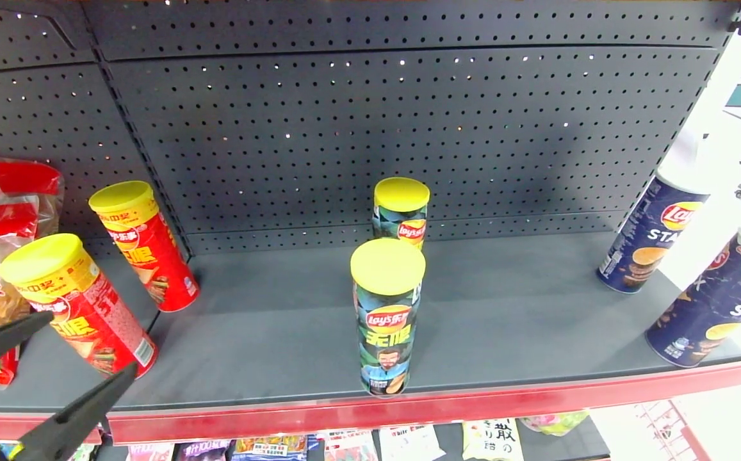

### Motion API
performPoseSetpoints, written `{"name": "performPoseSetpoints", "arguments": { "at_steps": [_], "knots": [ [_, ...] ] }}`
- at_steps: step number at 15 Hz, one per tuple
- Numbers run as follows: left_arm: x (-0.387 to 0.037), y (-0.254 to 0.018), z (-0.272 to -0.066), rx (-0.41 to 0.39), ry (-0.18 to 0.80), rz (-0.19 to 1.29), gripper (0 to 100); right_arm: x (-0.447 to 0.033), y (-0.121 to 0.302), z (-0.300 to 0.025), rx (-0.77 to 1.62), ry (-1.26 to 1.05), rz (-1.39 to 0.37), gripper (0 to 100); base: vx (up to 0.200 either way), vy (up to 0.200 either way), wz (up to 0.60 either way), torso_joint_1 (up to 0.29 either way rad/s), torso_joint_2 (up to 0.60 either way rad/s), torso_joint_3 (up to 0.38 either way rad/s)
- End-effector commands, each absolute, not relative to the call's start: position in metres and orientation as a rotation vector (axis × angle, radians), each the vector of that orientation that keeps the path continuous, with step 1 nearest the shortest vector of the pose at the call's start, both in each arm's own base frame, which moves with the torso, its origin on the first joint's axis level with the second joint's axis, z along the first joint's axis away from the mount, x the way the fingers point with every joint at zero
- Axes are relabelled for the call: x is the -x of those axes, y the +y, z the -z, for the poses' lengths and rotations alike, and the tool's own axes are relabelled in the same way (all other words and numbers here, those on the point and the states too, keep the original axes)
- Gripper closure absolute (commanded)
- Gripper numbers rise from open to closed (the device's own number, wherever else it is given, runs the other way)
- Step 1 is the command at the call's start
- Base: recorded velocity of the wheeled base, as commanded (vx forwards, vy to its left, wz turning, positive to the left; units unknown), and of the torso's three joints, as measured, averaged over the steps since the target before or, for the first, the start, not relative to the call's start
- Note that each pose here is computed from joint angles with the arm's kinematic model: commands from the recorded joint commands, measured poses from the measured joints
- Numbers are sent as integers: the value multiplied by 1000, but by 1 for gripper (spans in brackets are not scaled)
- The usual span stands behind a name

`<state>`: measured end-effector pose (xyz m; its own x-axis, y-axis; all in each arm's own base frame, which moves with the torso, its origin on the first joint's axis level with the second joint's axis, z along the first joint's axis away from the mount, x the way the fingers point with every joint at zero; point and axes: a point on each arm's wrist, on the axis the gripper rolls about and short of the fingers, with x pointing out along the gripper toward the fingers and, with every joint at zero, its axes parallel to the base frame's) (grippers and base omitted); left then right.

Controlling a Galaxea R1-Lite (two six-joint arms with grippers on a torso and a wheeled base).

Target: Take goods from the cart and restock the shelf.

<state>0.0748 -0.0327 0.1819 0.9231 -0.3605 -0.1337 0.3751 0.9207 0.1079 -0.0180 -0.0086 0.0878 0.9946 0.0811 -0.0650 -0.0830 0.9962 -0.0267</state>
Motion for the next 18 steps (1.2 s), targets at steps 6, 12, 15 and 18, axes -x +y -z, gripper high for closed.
{"name": "performPoseSetpoints", "arguments": {
  "at_steps": [6, 12, 15, 18],
  "knots": [
    [-141, -110, -139, -163, 424, 489, 0, 17, -7, -85, 17, 74, -123, 0, 0, 0, 0, 0, 0, 0],
    [-181, -147, -117, -184, 521, 445, 0, 17, -7, -85, 7, 84, -148, 0, 0, 0, 0, 0, 0, 0],
    [-179, -154, -111, -186, 549, 454, 0, 17, -7, -85, 7, 84, -148, 0, 0, 0, 0, 0, 0, 0],
    [-180, -154, -110, -193, 552, 438, 0, 17, -7, -85, 7, 84, -148, 0, 0, 0, 0, 0, 0, 0]
  ]
}}
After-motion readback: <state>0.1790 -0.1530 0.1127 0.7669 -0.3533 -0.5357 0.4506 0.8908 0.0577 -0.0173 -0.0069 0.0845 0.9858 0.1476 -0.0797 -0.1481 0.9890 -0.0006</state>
